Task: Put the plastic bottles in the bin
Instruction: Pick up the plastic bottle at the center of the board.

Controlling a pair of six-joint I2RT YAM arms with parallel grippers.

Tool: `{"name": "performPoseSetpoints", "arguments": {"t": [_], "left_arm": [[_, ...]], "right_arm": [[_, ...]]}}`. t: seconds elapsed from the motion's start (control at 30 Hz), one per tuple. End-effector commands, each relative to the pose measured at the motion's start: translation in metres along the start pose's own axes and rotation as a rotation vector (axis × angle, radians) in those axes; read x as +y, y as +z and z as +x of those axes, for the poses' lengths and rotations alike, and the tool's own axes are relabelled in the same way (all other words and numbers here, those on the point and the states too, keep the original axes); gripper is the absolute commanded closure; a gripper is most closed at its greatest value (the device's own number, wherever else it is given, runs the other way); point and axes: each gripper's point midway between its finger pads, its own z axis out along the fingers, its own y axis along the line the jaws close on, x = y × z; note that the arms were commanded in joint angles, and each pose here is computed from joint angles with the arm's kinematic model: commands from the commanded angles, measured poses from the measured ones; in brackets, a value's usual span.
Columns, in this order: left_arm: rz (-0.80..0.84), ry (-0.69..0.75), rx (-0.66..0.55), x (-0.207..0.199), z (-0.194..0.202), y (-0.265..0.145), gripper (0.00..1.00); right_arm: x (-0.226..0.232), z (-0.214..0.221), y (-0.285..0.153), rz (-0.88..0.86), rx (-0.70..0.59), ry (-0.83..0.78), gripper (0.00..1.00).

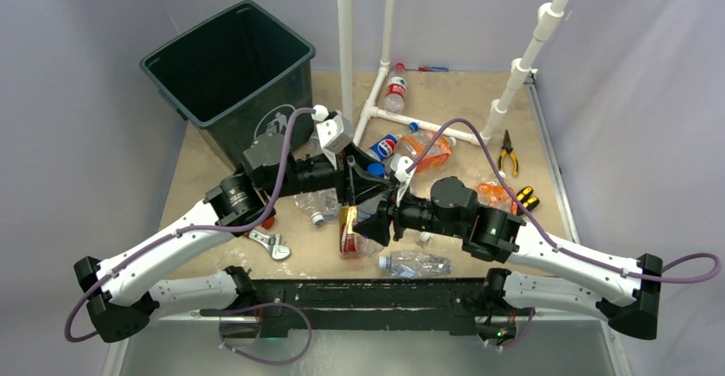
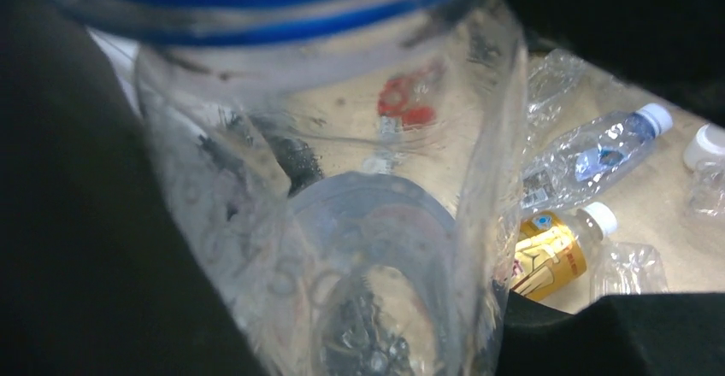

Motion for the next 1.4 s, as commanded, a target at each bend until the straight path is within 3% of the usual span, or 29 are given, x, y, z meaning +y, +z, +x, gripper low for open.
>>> {"name": "performPoseSetpoints", "arguments": {"t": [0.0, 0.07, 0.1, 0.33, 0.6, 0.87, 1.03, 1.2, 1.37], "left_arm": [[0.014, 0.033, -0.065, -0.009, -0.02, -0.007, 0.71], [-0.001, 0.045, -0.085, -0.009, -0.024, -0.012, 0.91], [-0.016, 0.049, -0.093, -0.007, -0.025, -0.014, 1.0], [-0.139, 0.067, -0.151, 0.008, -0.034, -0.033, 1.0], [-0.404, 0.119, -0.275, 0.04, -0.073, -0.071, 1.0], [-0.841, 0.334, -0.531, 0.074, -0.188, -0.14, 1.0], [-1.126, 0.403, -0.59, 0.104, -0.214, -0.159, 1.0], [-1.217, 0.459, -0.719, 0.102, -0.242, -0.172, 1.0], [-1.237, 0.497, -0.781, 0.097, -0.269, -0.17, 1.0]], "right_arm": [[0.011, -0.019, 0.001, -0.05, -0.062, -0.015, 0.67], [0.012, -0.02, 0.001, -0.051, -0.061, -0.016, 0.63], [0.012, -0.021, 0.001, -0.05, -0.062, -0.016, 0.56], [0.022, -0.044, -0.009, -0.083, -0.154, 0.006, 0.02], [0.028, -0.082, -0.041, -0.083, -0.335, 0.036, 0.01], [0.021, -0.094, -0.093, -0.048, -0.509, 0.065, 0.01], [-0.001, -0.082, -0.1, 0.034, -0.581, 0.157, 0.01], [-0.014, -0.073, -0.099, 0.084, -0.609, 0.2, 0.01], [-0.017, -0.057, -0.086, 0.087, -0.553, 0.19, 0.01]]}}
